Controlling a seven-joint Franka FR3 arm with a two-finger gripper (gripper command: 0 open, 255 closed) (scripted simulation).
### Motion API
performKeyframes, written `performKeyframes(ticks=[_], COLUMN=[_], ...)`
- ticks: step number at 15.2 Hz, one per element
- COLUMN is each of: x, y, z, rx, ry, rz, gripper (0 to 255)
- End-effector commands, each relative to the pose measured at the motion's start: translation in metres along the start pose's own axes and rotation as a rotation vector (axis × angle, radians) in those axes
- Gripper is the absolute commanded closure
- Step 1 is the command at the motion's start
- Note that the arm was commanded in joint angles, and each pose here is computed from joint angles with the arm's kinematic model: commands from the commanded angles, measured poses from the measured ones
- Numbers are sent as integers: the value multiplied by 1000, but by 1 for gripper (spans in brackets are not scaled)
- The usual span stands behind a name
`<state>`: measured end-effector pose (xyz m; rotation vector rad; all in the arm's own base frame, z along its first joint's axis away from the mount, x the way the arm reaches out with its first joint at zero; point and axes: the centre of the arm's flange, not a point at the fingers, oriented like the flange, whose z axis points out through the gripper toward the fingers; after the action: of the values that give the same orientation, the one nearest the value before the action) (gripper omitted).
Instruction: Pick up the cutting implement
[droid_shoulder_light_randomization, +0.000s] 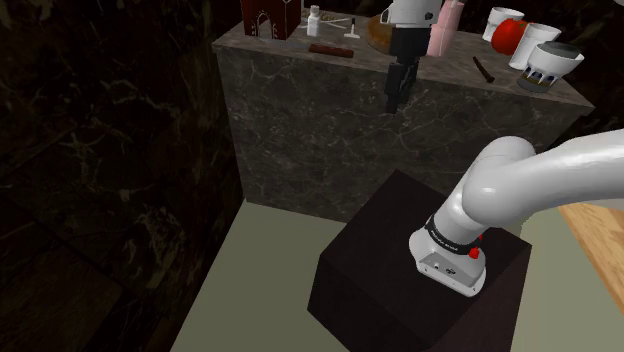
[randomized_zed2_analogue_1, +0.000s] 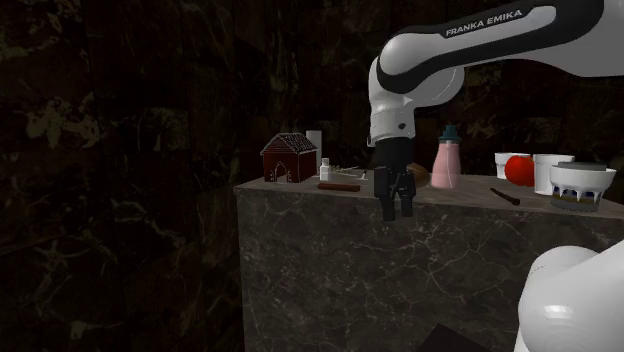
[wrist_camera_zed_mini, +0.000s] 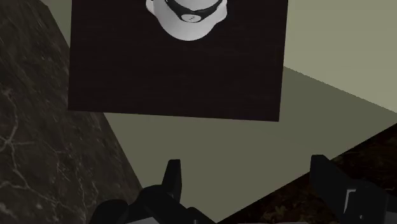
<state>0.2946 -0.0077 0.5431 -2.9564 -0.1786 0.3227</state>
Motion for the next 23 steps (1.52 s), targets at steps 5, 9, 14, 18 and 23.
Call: performKeyframes(ticks=[5,9,14,18,23], x=[38,78,128,169,222], y=[27,53,81,102,124], z=[-10,-21,-37,-51,-71], rx=[-24,-48,-79,-103,-133], ry=[20,40,64,84,109], rz=[-46,-92,-150,-196,-254], gripper=[0,0,0,0,0])
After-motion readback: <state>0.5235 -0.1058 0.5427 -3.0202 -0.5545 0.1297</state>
